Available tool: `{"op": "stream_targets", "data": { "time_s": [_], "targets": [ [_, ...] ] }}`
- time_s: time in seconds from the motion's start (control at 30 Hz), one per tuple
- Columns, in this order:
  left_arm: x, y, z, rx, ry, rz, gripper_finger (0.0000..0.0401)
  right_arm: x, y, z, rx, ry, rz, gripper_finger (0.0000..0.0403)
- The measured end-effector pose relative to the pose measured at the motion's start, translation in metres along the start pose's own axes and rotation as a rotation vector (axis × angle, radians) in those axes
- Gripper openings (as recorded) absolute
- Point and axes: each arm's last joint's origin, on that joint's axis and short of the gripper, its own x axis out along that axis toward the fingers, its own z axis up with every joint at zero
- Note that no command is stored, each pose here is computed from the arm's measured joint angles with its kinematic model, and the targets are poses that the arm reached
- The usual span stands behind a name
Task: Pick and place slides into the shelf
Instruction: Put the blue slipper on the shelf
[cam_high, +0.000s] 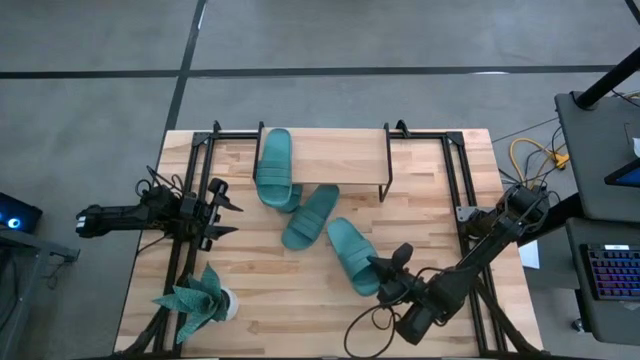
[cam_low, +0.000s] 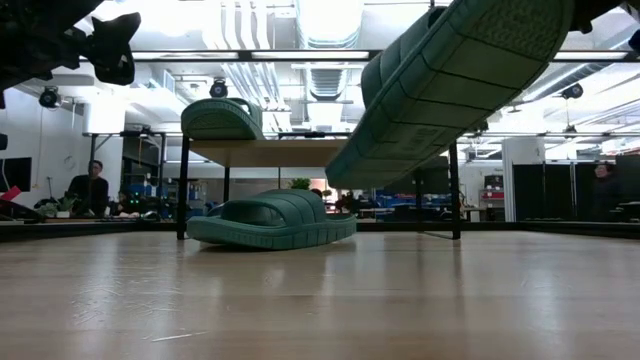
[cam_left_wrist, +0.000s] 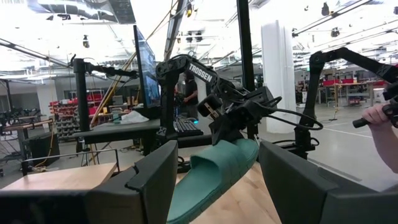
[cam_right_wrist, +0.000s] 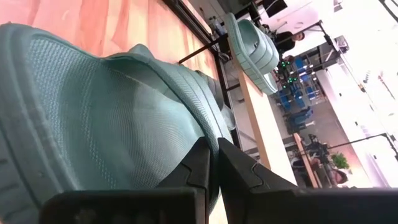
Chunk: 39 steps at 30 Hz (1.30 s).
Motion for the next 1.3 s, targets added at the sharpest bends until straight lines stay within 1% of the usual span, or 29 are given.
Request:
{"op": "stream_targets", "data": {
  "time_s": [0.3, 0.43, 0.87, 1.3],
  "targets": [
    [0.0, 0.0, 0.0, 0.0, 0.0, 0.0, 0.0211, 0.0, 0.0, 0.0, -0.025, -0.001, -0.002, 0.0013],
    [0.0, 0.0, 0.0, 0.0, 0.0, 0.0, 0.0211, 0.0, -0.002, 0.001, -0.043, -0.006, -0.02, 0.0013],
    [0.0, 0.0, 0.0, 0.0, 0.0, 0.0, 0.0211, -0.004, -0.014, 0.003, -0.02, -0.019, -0.022, 0.0013],
    [0.0, 0.0, 0.0, 0.0, 0.0, 0.0, 0.0211, -0.003, -0.021, 0.005, -0.017, -0.035, -0.146, 0.0013]
  ]
}}
